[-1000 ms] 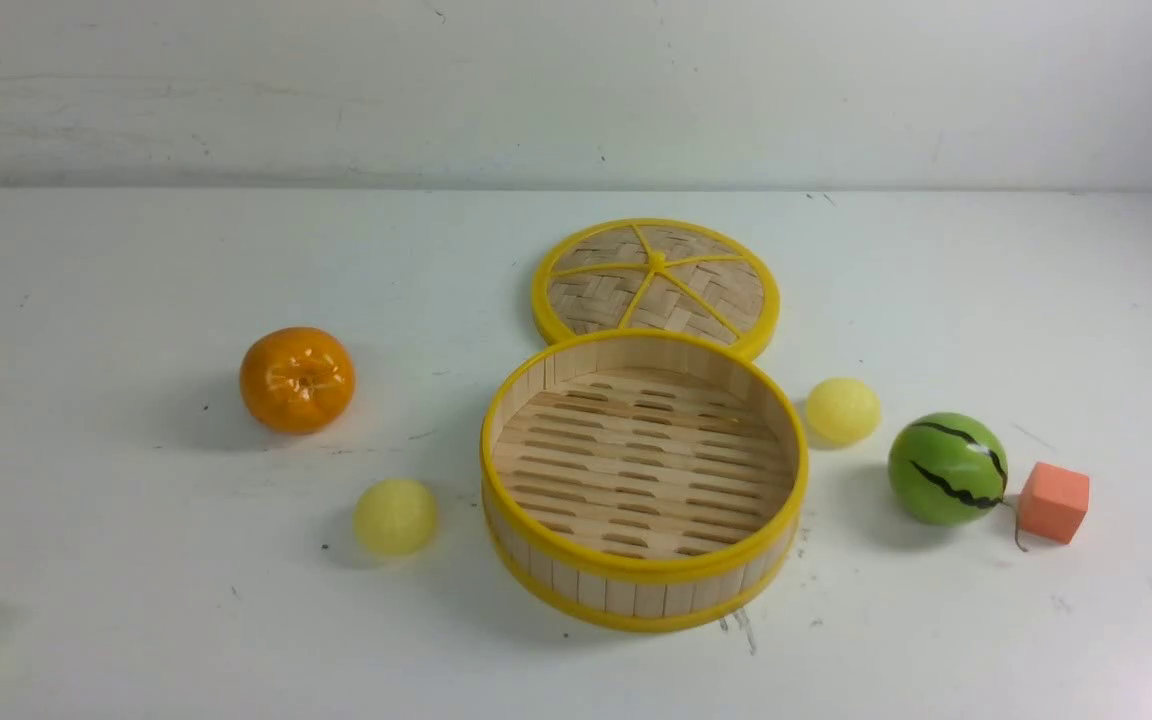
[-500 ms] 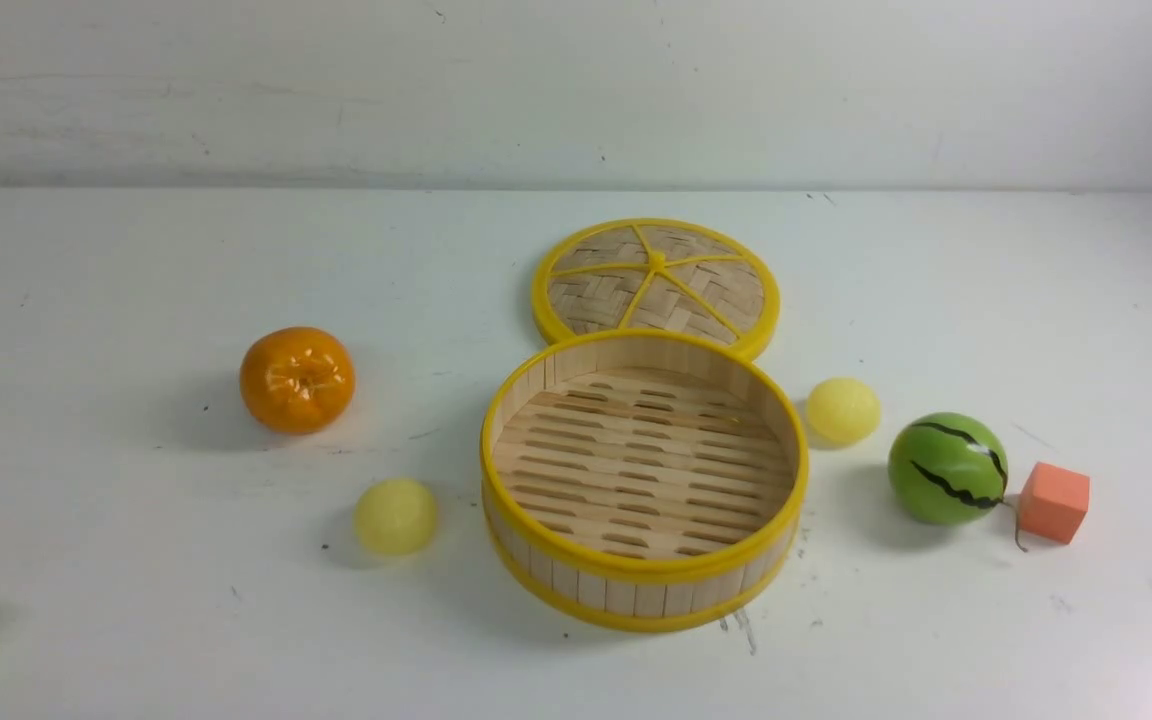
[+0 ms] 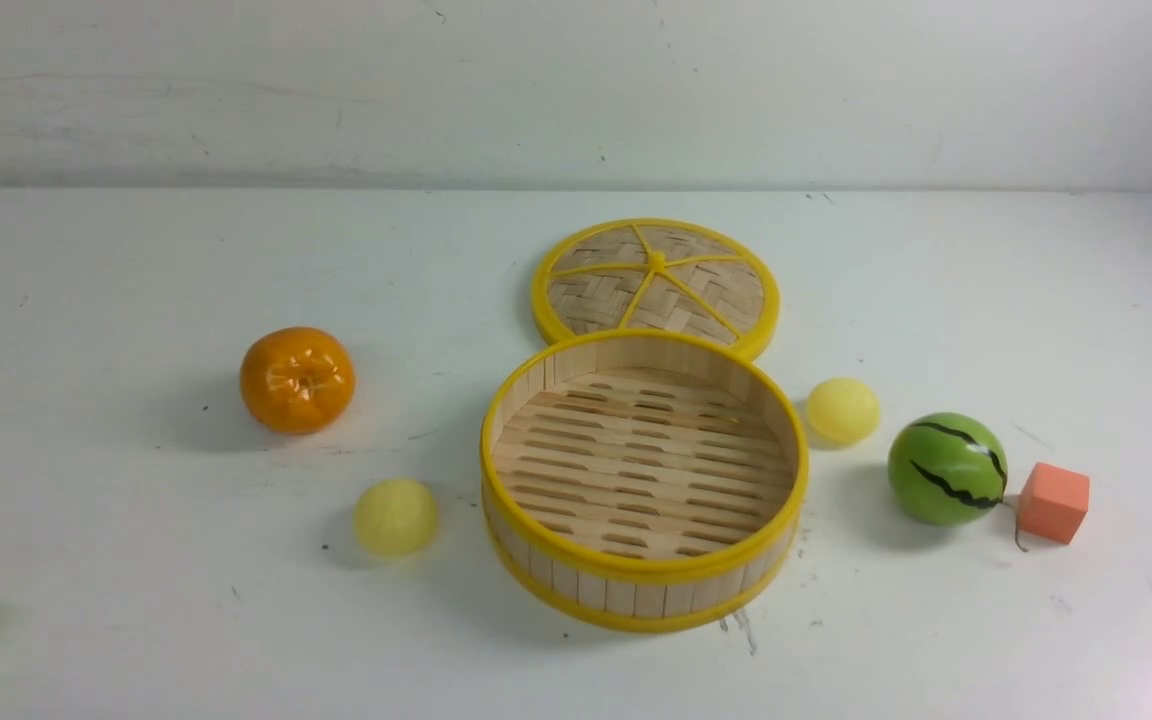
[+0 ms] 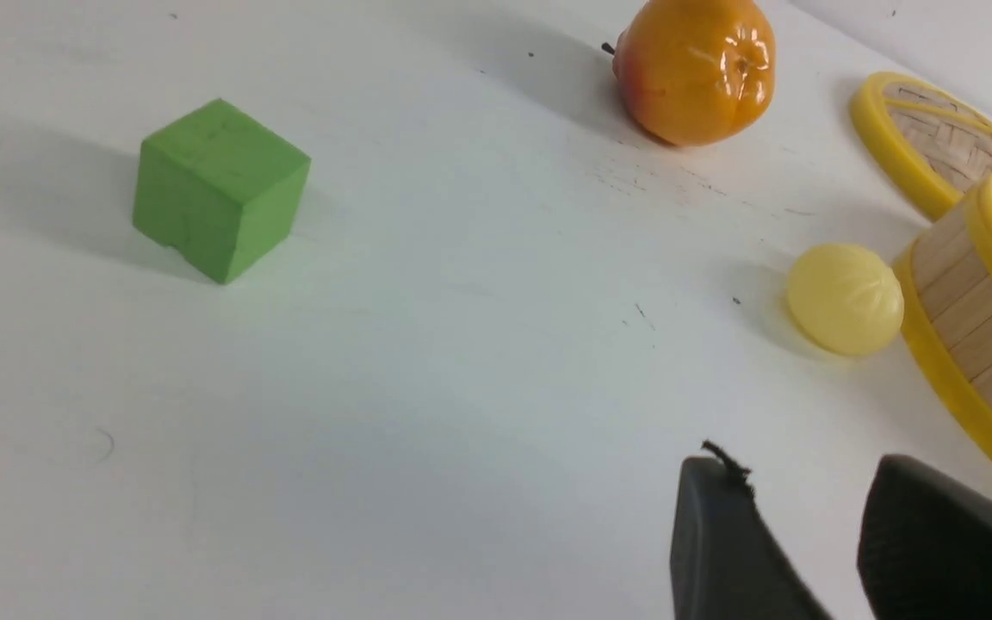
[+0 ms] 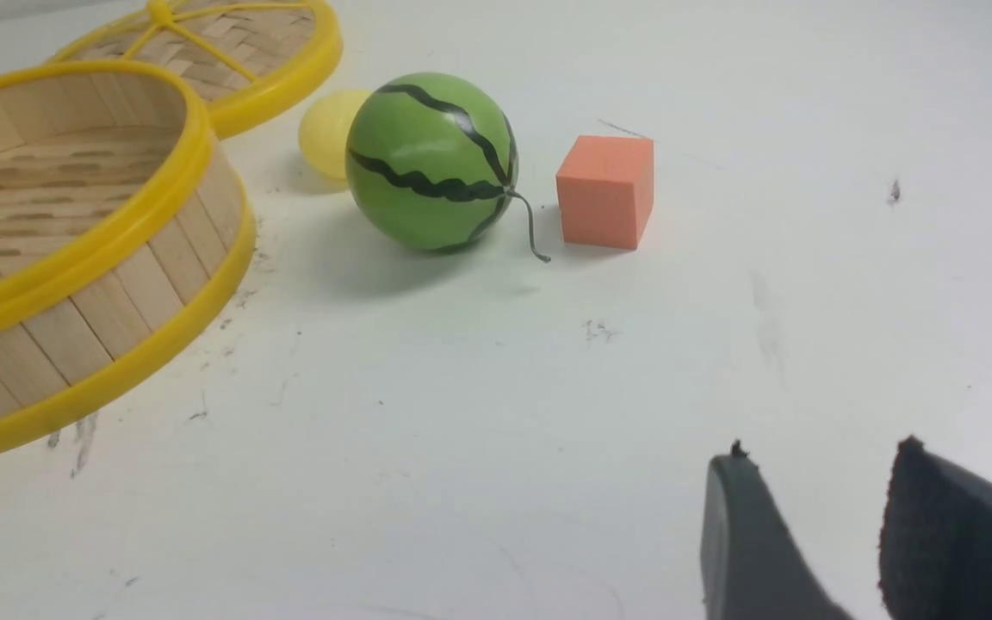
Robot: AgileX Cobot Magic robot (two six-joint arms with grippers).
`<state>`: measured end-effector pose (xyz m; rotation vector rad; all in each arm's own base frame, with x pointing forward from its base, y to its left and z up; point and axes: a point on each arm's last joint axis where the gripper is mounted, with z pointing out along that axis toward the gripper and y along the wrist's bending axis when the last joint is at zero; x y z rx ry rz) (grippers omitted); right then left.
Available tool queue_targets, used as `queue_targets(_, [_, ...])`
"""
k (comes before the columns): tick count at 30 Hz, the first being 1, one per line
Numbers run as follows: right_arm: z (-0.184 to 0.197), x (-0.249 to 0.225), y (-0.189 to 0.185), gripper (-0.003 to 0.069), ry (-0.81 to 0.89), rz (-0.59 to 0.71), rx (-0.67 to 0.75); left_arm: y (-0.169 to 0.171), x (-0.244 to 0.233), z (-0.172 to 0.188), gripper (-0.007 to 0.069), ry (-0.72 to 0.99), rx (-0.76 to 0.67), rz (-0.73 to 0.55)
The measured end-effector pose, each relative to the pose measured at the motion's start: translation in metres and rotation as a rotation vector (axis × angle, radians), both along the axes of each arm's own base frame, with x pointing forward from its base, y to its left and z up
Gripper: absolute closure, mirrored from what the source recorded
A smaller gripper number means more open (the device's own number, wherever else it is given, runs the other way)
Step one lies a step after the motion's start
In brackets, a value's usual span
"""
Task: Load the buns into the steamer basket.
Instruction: Use the left arm to grab a steamed stuffed bun
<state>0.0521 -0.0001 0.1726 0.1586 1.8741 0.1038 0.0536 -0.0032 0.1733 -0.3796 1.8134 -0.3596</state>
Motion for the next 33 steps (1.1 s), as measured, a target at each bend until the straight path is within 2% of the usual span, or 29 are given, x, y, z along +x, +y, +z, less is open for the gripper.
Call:
queue_targets(11, [0.0, 0.0, 0.0, 0.042, 0.0, 0.0, 0.0, -0.001, 0.002, 0.008, 0.0388, -0.088, -0.074, 0.005])
queue_targets(16, [0.0, 0.0, 0.0, 0.042, 0.0, 0.0, 0.0, -0.002, 0.003, 0.015, 0.0388, -0.144, -0.28, 0.025])
queue_targets(19, [0.0, 0.0, 0.0, 0.042, 0.0, 0.0, 0.0, -0.002, 0.003, 0.02, 0.0388, -0.192, -0.478, 0.047])
queue_targets(21, [0.0, 0.0, 0.0, 0.042, 0.0, 0.0, 0.0, -0.002, 0.003, 0.023, 0.0388, -0.211, -0.562, 0.057])
queue_targets(25, [0.0, 0.0, 0.0, 0.042, 0.0, 0.0, 0.0, 0.0, 0.003, 0.028, 0.0388, -0.269, -0.612, 0.07])
queue_targets(27, [0.0, 0.0, 0.0, 0.042, 0.0, 0.0, 0.0, 0.0, 0.002, 0.034, 0.0414, -0.282, -0.669, 0.07])
queue_targets(28, [0.0, 0.0, 0.0, 0.042, 0.0, 0.0, 0.0, 0.0, 0.002, 0.034, 0.0418, -0.28, -0.669, 0.07])
queue_targets(29, [0.0, 0.0, 0.0, 0.042, 0.0, 0.0, 0.0, -0.002, -0.001, 0.049, 0.0461, -0.291, -0.674, 0.046])
queue_targets(30, [0.0, 0.0, 0.0, 0.042, 0.0, 0.0, 0.0, -0.002, -0.001, 0.049, 0.0461, -0.286, -0.674, 0.046])
queue_targets(33, [0.0, 0.0, 0.0, 0.042, 0.0, 0.0, 0.0, -0.007, -0.011, 0.081, 0.0578, -0.274, -0.56, -0.022])
